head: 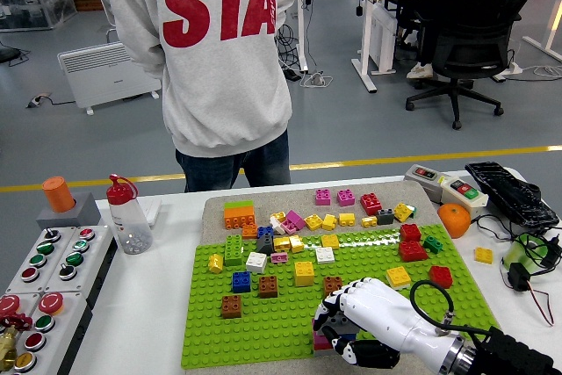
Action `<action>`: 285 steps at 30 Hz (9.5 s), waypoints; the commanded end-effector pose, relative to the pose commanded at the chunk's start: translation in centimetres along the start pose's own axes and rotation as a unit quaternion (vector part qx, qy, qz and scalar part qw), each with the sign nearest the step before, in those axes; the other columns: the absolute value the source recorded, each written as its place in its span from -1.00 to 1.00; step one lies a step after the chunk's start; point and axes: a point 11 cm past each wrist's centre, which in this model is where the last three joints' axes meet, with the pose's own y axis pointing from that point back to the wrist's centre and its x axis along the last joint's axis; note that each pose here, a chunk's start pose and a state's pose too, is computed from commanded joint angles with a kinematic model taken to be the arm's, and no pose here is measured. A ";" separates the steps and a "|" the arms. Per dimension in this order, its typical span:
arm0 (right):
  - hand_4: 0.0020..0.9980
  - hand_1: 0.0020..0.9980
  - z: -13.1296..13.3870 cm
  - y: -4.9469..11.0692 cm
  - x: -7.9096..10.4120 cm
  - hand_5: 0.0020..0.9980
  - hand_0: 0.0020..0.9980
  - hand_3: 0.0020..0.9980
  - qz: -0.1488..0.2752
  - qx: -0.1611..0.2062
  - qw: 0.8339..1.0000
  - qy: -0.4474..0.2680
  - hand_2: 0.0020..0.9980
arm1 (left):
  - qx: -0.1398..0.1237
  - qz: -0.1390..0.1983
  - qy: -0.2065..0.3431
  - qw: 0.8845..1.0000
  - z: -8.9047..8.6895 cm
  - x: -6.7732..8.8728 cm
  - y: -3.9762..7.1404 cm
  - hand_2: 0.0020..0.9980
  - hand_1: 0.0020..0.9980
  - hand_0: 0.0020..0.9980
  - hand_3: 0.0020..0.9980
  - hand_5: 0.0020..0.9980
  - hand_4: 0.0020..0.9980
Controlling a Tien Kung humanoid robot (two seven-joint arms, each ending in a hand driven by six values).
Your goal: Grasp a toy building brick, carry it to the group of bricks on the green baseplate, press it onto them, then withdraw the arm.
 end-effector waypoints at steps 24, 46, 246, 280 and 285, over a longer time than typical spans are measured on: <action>-0.22 0.12 0.1 -0.2 -0.4 -0.65 -0.05 0.08 -0.008 0.000 1.000 -0.003 0.11 | 0.000 0.000 0.000 1.000 0.0 0.0 0.0 0.42 0.37 0.31 0.16 1.00 -0.40; -0.22 0.12 -0.1 0.0 -1.7 -0.65 -0.08 0.08 -0.024 -0.003 1.000 -0.012 0.11 | 0.003 0.001 -0.004 1.000 -0.3 0.0 0.0 0.42 0.37 0.31 0.16 1.00 -0.40; -0.05 0.24 -1.0 -0.4 3.2 -0.75 0.06 0.41 0.024 -0.121 0.992 -0.003 0.25 | 0.006 -0.002 -0.014 1.000 -0.2 -0.1 0.0 0.42 0.37 0.31 0.15 1.00 -0.41; -0.03 0.30 -2.1 -2.3 0.6 -0.71 0.12 0.41 -0.028 -0.101 0.993 0.052 0.26 | 0.003 -0.003 -0.014 1.000 0.1 -0.1 0.0 0.42 0.37 0.32 0.15 1.00 -0.41; -0.02 0.33 -2.0 -2.4 0.5 -0.71 0.17 0.41 -0.031 -0.101 0.993 0.060 0.28 | 0.003 -0.003 -0.013 1.000 0.1 -0.1 0.0 0.42 0.37 0.32 0.15 1.00 -0.41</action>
